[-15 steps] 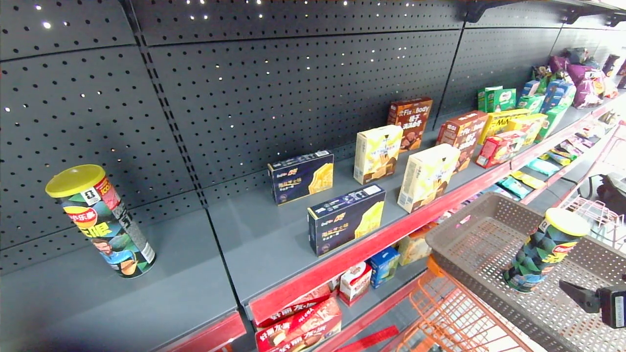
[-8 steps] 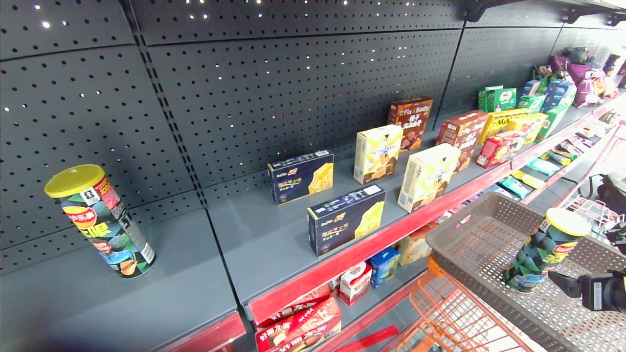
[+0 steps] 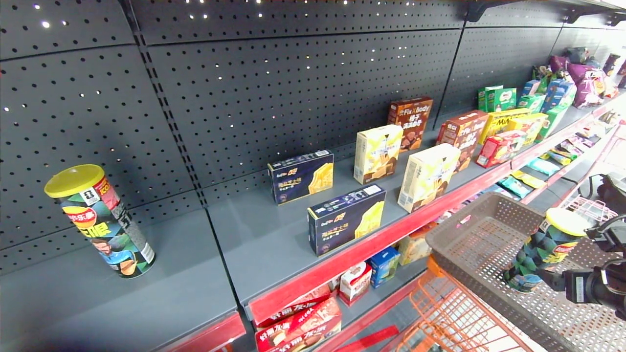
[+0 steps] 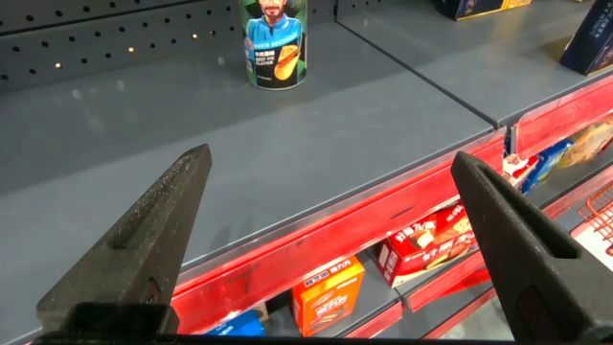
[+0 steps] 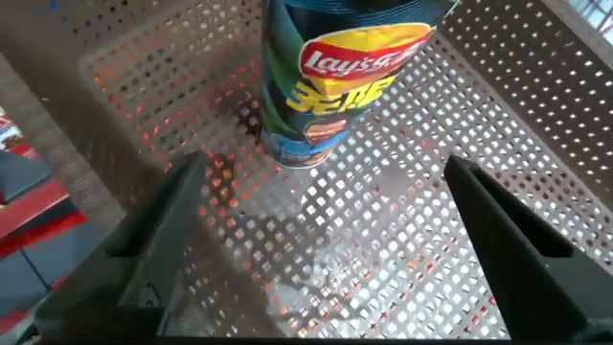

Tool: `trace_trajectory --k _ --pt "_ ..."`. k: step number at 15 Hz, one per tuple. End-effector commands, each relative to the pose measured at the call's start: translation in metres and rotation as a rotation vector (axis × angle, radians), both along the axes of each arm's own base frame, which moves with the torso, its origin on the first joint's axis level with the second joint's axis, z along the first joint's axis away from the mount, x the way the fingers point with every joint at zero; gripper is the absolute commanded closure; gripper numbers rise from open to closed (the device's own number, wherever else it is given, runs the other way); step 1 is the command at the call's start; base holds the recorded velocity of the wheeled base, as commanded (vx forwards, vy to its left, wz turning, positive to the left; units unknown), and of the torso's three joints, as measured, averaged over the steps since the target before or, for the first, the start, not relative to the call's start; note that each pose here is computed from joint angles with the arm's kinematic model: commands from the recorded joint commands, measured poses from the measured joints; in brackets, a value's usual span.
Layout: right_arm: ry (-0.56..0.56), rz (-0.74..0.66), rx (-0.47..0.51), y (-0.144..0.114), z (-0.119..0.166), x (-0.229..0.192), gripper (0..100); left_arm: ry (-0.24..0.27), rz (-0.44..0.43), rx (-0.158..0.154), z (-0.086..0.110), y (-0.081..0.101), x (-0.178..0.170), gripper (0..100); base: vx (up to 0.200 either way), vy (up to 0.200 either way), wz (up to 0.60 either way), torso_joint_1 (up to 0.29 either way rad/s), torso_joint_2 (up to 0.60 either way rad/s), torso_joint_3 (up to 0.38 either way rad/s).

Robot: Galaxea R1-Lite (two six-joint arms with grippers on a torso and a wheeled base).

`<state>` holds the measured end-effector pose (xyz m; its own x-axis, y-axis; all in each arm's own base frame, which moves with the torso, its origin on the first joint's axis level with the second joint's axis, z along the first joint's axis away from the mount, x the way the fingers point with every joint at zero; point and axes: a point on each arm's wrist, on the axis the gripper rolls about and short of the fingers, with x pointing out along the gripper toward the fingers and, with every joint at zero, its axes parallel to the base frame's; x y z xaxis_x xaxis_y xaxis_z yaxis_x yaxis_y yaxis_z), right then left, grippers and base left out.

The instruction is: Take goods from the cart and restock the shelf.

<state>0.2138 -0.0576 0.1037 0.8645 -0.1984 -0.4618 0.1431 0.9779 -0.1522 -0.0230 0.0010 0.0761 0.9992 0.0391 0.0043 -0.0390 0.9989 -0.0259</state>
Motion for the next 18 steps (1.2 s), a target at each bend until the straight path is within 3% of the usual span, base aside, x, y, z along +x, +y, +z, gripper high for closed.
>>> trace_trajectory --k 1,18 --pt "0.004 0.0 0.001 -0.003 -0.005 0.012 0 0.001 0.001 0.0 0.0 0.0 0.0 0 0.0 0.0 0.0 0.0 0.0 0.0" --pt "-0.023 0.071 0.013 -0.007 -0.022 0.064 0 0.001 0.001 0.0 0.0 0.0 0.0 0 0.0 0.0 0.0 0.0 0.0 0.0"
